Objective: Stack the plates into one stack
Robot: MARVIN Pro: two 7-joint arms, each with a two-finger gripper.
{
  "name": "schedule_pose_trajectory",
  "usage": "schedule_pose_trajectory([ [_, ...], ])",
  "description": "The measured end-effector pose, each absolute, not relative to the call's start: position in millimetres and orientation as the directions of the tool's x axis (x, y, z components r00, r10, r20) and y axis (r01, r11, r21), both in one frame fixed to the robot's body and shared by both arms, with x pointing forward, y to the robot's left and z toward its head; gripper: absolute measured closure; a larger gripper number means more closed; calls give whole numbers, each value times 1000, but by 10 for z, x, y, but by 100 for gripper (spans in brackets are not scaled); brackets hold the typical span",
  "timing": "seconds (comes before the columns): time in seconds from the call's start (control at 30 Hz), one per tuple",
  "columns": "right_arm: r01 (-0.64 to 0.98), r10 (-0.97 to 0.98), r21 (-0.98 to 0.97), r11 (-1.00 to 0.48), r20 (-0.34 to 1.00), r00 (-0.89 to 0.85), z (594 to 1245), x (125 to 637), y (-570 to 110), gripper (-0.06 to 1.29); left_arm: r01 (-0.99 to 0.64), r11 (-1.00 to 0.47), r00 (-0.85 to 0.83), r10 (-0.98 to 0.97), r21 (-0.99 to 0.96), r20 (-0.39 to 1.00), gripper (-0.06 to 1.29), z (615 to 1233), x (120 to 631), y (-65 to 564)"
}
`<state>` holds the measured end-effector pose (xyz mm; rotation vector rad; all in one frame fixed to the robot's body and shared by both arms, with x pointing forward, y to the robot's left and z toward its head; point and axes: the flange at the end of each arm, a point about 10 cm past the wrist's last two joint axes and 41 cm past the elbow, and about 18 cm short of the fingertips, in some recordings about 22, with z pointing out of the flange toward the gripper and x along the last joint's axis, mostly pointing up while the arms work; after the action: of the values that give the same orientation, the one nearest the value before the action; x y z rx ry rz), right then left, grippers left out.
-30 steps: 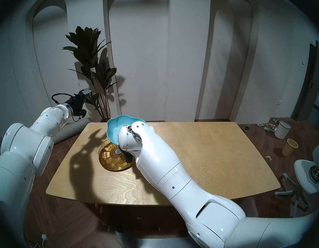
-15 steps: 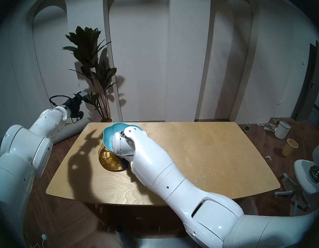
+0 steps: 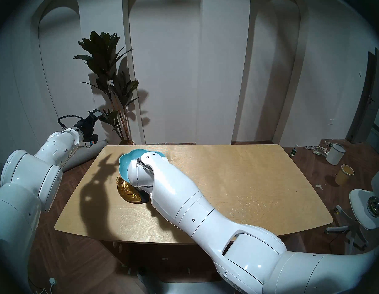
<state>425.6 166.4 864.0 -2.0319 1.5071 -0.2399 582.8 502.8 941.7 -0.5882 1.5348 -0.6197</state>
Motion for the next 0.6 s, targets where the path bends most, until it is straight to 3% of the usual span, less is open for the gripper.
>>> schedule_pose_trajectory([
  [0.6,-817,-913,-535,-216,-187,364,8523,4250,1793,126,-32,718,-32,-696,-695,-718,0,9363,5786,5103],
])
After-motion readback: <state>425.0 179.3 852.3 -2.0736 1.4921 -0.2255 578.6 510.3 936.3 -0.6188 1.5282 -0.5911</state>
